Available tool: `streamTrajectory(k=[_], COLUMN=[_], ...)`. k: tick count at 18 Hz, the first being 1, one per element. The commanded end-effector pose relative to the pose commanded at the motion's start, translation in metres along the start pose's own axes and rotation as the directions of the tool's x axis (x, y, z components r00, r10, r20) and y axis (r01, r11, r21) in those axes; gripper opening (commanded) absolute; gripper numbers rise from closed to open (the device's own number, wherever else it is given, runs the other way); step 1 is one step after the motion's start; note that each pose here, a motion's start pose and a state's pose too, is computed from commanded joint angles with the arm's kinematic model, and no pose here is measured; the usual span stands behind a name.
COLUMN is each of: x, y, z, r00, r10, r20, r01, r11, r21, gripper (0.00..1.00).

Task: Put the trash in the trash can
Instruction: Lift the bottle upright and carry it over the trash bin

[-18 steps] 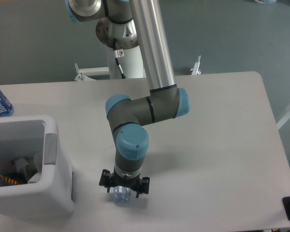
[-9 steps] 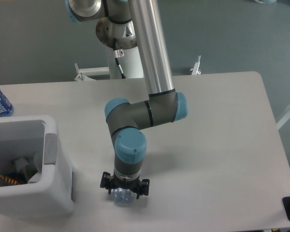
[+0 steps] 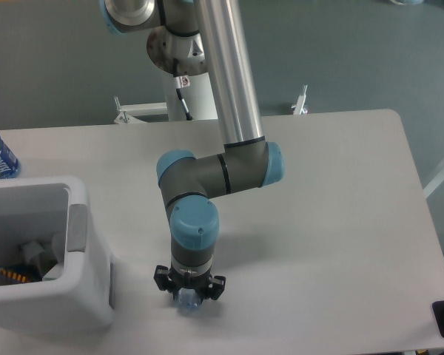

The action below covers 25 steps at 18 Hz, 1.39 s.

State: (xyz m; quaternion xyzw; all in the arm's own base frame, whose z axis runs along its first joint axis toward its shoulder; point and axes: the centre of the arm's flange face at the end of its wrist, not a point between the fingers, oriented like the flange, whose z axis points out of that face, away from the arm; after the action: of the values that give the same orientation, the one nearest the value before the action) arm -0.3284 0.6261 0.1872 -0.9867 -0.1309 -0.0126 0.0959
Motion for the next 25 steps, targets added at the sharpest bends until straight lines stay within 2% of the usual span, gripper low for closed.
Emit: streamTrajectory(k=[3,5,7,8,10,11,12,14,18,20,25], x=[0.001,-0.008,-0.033,-0.041,-0.064,-0.076,-0.085,-0.093,-0.076,-0.056,0.011], y=[-0.004,-0.009,-0.015,-0.024,-0.040,-0.046,-0.051,-0.057,-0.056,-0.058,-0.068], z=[-0.021,-0.060,-0.122,-0.155,-0.223,-0.255,-0.279,-0.322,-0.371,-0.382,-0.393], r00=[1.000,0.999,0.997,0.995,0.979,0.965,0.942,0.908,0.890,0.888,0.921], r10=[0.013,0.005,-0.044,-0.087,-0.200,-0.252,-0.315,-0.390,-0.415,-0.408,-0.323], r20=[0.013,0.038,0.064,0.038,-0.049,-0.078,-0.113,-0.154,-0.191,-0.210,-0.219], r01=[-0.013,-0.008,0.031,0.074,0.202,0.258,0.329,0.406,0.437,0.443,0.386], r11=[0.999,0.996,0.981,0.960,0.890,0.849,0.804,0.728,0.652,0.641,0.670], r21=[0.029,0.088,0.194,0.270,0.409,0.461,0.495,0.553,0.620,0.627,0.634], gripper=[0.44,0.44,0.45,0.45,0.45,0.45,0.45,0.45,0.45,0.45,0.45])
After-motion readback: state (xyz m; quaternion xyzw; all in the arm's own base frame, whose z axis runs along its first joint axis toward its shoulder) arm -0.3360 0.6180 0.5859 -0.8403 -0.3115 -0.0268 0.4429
